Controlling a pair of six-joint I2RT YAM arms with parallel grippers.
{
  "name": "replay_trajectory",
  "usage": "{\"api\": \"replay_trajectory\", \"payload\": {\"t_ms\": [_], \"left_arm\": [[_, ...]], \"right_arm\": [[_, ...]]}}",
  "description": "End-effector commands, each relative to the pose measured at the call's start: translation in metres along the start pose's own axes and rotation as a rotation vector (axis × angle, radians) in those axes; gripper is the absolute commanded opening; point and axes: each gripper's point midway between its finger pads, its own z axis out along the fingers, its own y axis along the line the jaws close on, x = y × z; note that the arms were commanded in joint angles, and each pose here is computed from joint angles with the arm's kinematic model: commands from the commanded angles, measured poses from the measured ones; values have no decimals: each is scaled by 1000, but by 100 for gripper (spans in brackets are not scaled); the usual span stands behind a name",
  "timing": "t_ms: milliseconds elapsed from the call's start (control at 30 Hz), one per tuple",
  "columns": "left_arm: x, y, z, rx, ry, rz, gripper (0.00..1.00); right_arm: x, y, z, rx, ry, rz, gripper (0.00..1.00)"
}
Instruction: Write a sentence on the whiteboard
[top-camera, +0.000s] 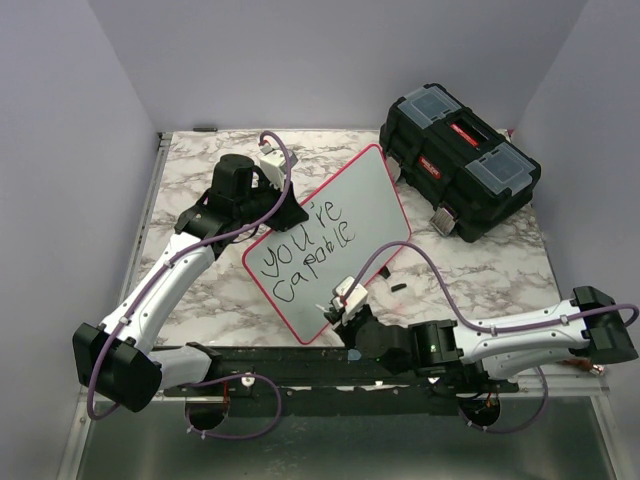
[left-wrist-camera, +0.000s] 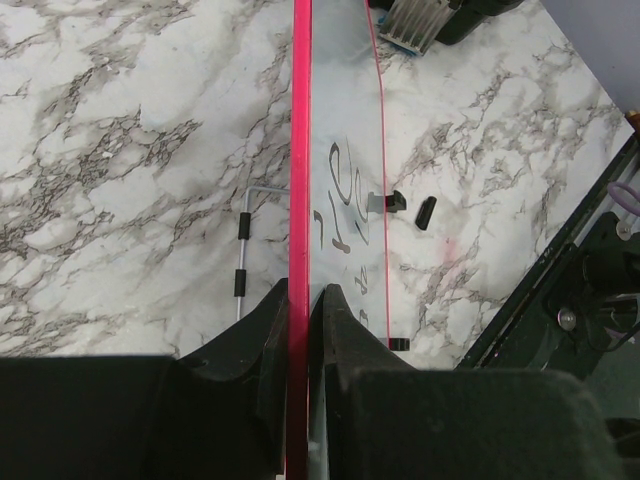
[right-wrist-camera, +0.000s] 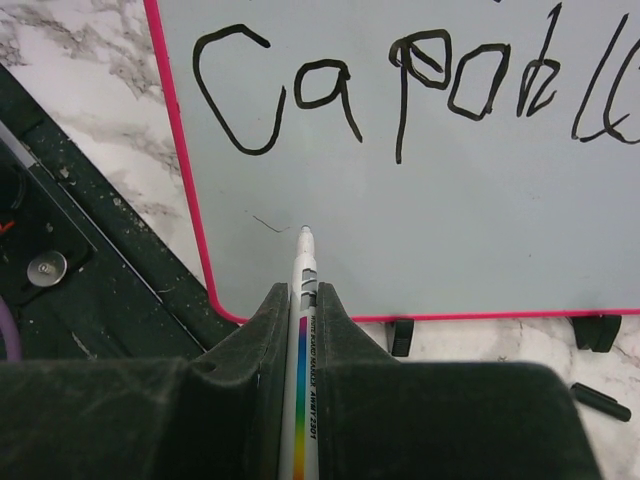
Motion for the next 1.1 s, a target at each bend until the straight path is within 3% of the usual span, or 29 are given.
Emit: {"api": "replay_trajectory", "payload": {"t_ms": [0, 700, 1067], "left_arm": [[39, 9, 1, -31, 128, 47, 0], [37, 8, 1, -28, 126, 49, 0], [37, 8, -1, -30, 121, 51, 0]], "right_arm": [[-7, 3, 5, 15, -48, 20, 1], [-5, 13, 19, 21, -84, -3, 1], [11, 21, 32, 38, -42, -37, 1]]}}
